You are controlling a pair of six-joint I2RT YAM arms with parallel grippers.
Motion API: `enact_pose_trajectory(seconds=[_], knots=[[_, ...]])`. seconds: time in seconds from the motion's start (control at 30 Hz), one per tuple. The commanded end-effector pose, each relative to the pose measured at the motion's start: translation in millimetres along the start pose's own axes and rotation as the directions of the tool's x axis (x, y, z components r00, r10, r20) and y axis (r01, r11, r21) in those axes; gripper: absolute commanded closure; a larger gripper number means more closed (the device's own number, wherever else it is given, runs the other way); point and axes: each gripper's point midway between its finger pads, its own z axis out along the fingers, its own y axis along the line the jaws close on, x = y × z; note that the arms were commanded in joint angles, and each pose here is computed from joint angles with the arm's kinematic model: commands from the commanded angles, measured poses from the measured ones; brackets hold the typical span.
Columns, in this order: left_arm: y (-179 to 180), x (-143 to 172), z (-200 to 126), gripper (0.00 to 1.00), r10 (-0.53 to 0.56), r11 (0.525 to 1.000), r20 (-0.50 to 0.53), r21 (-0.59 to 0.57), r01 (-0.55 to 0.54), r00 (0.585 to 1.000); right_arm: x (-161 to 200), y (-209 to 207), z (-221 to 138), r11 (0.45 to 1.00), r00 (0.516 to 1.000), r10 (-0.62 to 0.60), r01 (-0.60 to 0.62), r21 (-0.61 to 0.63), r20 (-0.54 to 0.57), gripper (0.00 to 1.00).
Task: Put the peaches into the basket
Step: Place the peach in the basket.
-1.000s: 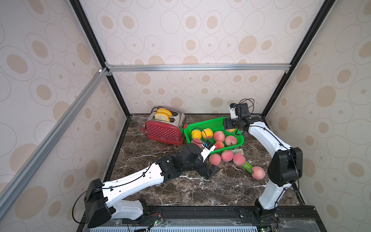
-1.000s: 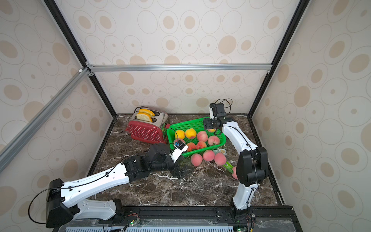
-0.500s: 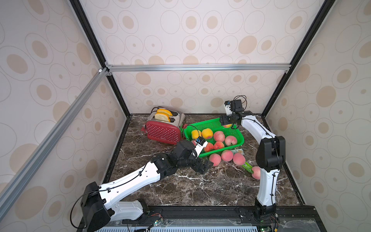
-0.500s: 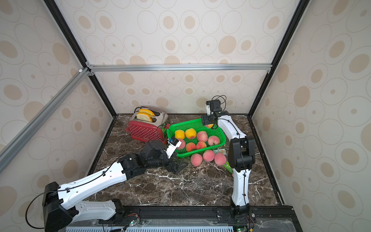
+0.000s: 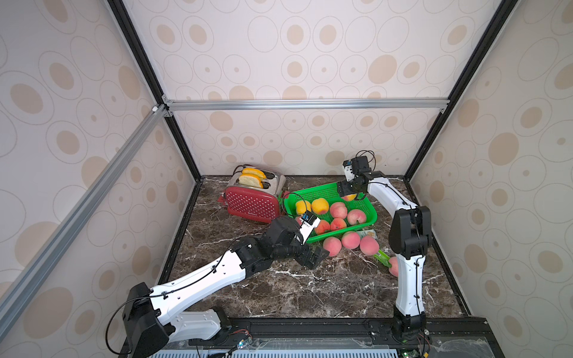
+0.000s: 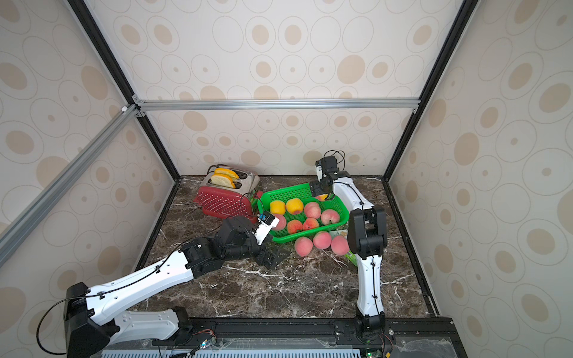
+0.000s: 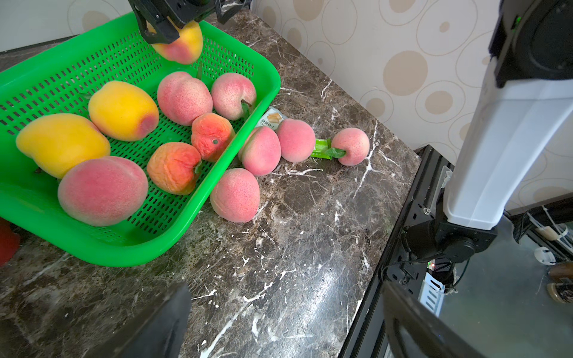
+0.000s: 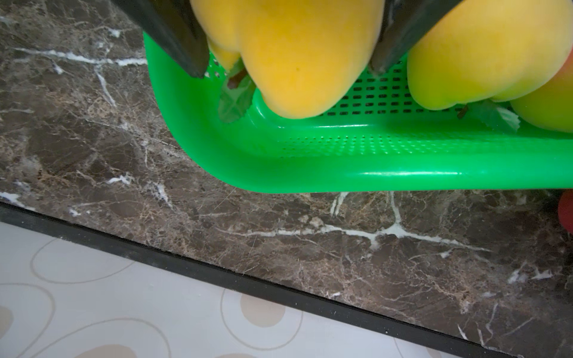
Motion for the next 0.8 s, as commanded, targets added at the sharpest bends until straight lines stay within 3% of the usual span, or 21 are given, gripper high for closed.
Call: enact_pose_trajectory(seconds=[0.0,0.53,0.77], knots=[[-1,-6,-5,0.01,0.019,1.0,0.013,0.004,-0.019,1.0,6,-1,3,1.0,1.0,-0.005,0.005,-0.002,-0.023,0.16],[-3,-5,-4,0.01,-0.005,1.0,0.014,0.017,0.004,1.0,10,-1,-4,1.0,0.999,-0.011,0.011,-0.002,-0.041,0.06],[-1,0,-5,0.01,-0.014,1.0,0.012,0.014,0.014,1.0,0,0,-36,1.0,1.0,-0.011,0.011,-0.005,0.005,0.06]])
